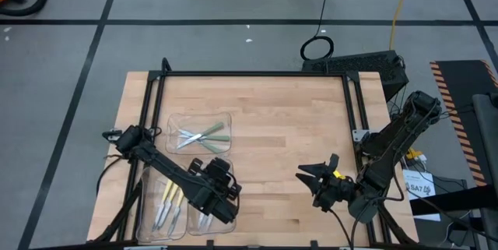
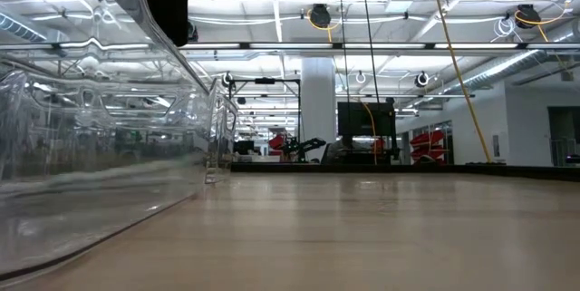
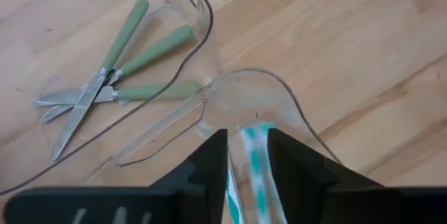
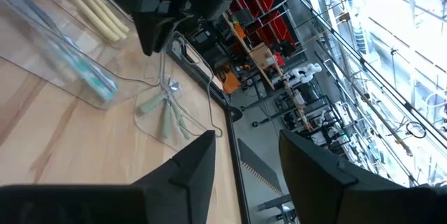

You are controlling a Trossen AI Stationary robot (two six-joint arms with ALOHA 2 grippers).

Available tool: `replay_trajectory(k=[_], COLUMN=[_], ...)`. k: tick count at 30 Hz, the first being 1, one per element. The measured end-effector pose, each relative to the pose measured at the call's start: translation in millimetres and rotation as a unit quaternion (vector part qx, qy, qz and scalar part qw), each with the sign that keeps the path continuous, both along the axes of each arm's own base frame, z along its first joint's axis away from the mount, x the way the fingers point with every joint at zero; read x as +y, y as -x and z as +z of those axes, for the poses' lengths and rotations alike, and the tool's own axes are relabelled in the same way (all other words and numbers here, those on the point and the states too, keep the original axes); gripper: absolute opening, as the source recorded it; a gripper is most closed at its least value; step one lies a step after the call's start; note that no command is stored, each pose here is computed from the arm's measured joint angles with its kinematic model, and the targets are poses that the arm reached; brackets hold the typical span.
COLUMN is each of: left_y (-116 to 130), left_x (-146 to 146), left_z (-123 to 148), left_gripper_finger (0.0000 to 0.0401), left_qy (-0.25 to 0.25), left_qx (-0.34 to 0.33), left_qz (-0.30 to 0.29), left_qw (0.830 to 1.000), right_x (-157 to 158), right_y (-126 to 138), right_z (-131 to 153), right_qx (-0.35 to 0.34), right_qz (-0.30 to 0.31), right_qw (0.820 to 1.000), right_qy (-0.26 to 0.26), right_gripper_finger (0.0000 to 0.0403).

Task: Sort silverware by color (type)
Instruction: Return to Home Position

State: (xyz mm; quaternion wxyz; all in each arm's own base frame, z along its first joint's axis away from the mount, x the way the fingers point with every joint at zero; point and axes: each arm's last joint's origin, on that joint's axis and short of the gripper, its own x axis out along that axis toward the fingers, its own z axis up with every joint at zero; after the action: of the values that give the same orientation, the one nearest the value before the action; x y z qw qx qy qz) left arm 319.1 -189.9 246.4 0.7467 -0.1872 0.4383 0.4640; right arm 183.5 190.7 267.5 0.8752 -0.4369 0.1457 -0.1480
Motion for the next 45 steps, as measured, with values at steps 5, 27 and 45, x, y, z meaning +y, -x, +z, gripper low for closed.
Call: replay_trajectory(k=[5, 27, 45], left_y=[0.6, -37.0, 6.8], left_x=[-0.9, 1.5, 113.7], left_z=[0.0, 23.9, 45.9], left_gripper_finger=[0.0139, 0.0089, 0.0007], left_qy=[-0.002, -0.187, -0.188], left_qx=[0.004, 0.085, -0.11], left_qz=[-0.007, -0.444, -0.552], left_qw=[1.0, 0.873, 0.805], right_x=[0.0, -34.3, -103.8], right_y=[0.0, 33.3, 86.6], right_z=[0.0, 28.7, -14.4], right_qx=[0.0, 0.049, 0.015], right_qz=[0.0, 0.132, 0.136], right_qw=[1.0, 0.969, 0.962], right_qy=[-0.001, -0.202, -0.238], right_gripper_finger=[0.015, 0.0059, 0.0002])
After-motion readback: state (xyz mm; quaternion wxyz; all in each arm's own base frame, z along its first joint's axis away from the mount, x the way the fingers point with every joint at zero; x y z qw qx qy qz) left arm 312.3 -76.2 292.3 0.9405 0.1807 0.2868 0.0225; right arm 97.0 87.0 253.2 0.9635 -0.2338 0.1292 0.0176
